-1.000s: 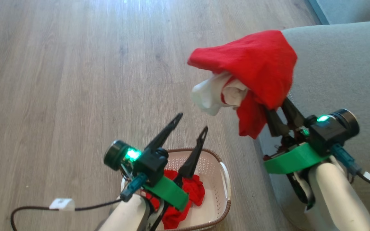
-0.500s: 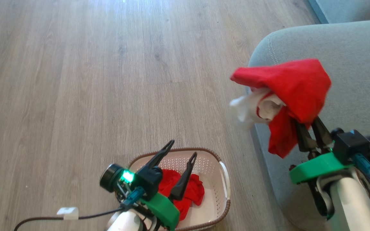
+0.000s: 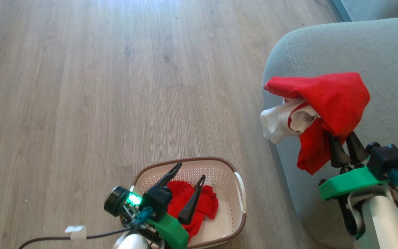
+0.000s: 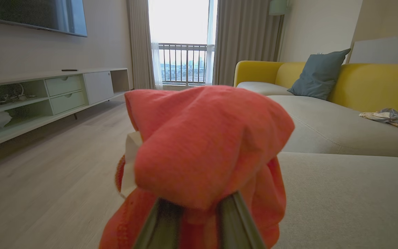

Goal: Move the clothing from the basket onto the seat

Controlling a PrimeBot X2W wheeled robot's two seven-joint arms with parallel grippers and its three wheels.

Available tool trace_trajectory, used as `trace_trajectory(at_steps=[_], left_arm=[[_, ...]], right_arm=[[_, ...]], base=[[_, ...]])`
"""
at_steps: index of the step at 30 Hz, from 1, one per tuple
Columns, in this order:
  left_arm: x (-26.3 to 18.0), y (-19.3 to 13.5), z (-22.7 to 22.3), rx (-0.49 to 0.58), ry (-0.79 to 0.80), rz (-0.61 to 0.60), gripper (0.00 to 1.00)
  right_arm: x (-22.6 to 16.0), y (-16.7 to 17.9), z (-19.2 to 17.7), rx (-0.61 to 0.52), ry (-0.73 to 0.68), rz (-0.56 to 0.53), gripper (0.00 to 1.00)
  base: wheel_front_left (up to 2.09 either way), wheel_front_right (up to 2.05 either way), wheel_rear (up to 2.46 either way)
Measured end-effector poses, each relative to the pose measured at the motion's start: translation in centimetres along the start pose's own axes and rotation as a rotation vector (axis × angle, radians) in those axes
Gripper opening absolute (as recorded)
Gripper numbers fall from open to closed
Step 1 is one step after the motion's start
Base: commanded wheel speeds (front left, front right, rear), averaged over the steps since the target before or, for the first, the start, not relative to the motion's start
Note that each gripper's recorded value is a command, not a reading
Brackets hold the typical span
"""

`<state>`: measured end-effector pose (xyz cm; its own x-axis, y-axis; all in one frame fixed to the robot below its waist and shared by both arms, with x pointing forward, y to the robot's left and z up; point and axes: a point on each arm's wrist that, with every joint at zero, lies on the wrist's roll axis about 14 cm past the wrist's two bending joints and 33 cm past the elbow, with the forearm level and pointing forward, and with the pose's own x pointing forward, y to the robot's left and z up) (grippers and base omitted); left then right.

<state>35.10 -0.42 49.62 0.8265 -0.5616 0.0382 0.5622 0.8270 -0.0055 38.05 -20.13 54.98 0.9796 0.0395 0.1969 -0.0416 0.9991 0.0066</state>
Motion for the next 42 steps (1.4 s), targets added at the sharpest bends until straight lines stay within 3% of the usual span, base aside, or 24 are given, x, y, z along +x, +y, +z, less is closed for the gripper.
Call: trace_trajectory(at_steps=[15,28,42], left_arm=[[1.4,-1.6,-0.7,-0.017,0.017,-0.066,1.00],[4.4,-6.2,-1.6,-0.040,0.026,-0.241,1.00],[6.9,-10.6,-2.2,-0.072,0.021,-0.398,1.00]], right_arm=[[-1.5,-4.2,0.3,-0.036,0.001,-0.121,0.00],[-5.8,-10.7,1.3,-0.099,0.013,-0.330,0.00],[-9.4,-14.2,2.0,-0.147,0.035,-0.476,0.00]], base=[[0.00,0.00,0.00],[0.00,0.00,0.00],[0.00,0.00,0.00]])
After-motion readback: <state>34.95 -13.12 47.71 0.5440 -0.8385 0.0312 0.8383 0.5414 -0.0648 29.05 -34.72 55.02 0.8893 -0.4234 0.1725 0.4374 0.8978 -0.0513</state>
